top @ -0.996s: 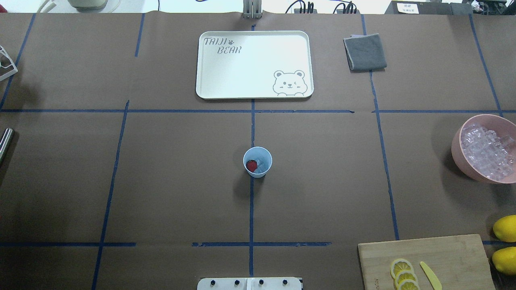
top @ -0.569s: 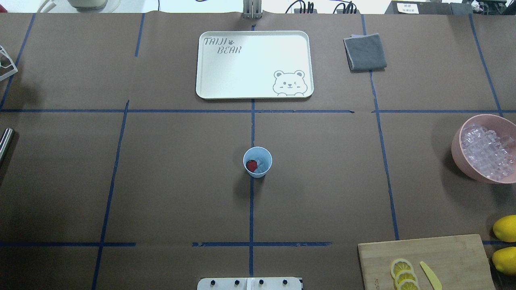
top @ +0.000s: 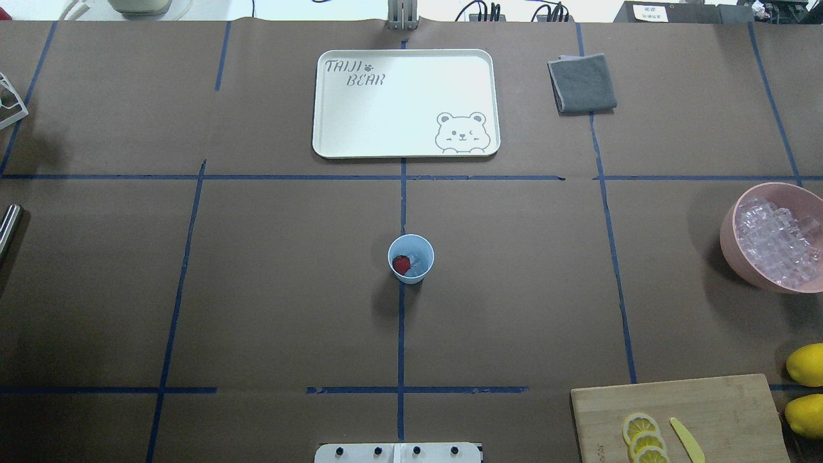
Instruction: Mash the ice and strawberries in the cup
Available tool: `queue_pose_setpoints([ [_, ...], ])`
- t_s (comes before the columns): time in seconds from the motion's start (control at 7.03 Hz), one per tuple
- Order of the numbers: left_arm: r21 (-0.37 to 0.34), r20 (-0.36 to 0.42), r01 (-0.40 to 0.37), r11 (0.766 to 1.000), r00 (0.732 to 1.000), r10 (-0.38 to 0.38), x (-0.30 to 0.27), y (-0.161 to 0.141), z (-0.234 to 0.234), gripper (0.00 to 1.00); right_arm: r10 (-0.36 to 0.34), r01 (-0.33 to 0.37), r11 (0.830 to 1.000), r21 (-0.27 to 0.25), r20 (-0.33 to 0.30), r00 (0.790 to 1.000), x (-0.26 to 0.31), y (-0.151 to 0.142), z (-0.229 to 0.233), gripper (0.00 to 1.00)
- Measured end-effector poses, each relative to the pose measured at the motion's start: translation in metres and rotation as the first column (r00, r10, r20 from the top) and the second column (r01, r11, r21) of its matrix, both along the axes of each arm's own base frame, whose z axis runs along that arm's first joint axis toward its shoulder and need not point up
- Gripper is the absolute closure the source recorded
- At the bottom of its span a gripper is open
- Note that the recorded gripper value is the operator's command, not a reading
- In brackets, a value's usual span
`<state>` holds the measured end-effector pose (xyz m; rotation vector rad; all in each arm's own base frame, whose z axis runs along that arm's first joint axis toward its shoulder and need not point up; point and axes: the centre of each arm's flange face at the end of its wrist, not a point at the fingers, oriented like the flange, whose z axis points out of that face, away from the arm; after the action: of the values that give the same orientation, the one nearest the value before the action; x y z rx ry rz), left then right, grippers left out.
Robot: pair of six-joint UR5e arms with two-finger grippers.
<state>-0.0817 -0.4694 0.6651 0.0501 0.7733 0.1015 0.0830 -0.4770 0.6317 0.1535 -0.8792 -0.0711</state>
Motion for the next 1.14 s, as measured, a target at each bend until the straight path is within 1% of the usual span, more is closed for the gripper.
queue_pose_setpoints([
  [1.14,-0.002,0.0,0.001,1.0,1.0,-0.001,-0.0007,0.0012,0.001,0.0,-0.002,0.002,1.0,0.012,0.0,1.0,-0.0002,-0.003,-0.0033,0.01],
])
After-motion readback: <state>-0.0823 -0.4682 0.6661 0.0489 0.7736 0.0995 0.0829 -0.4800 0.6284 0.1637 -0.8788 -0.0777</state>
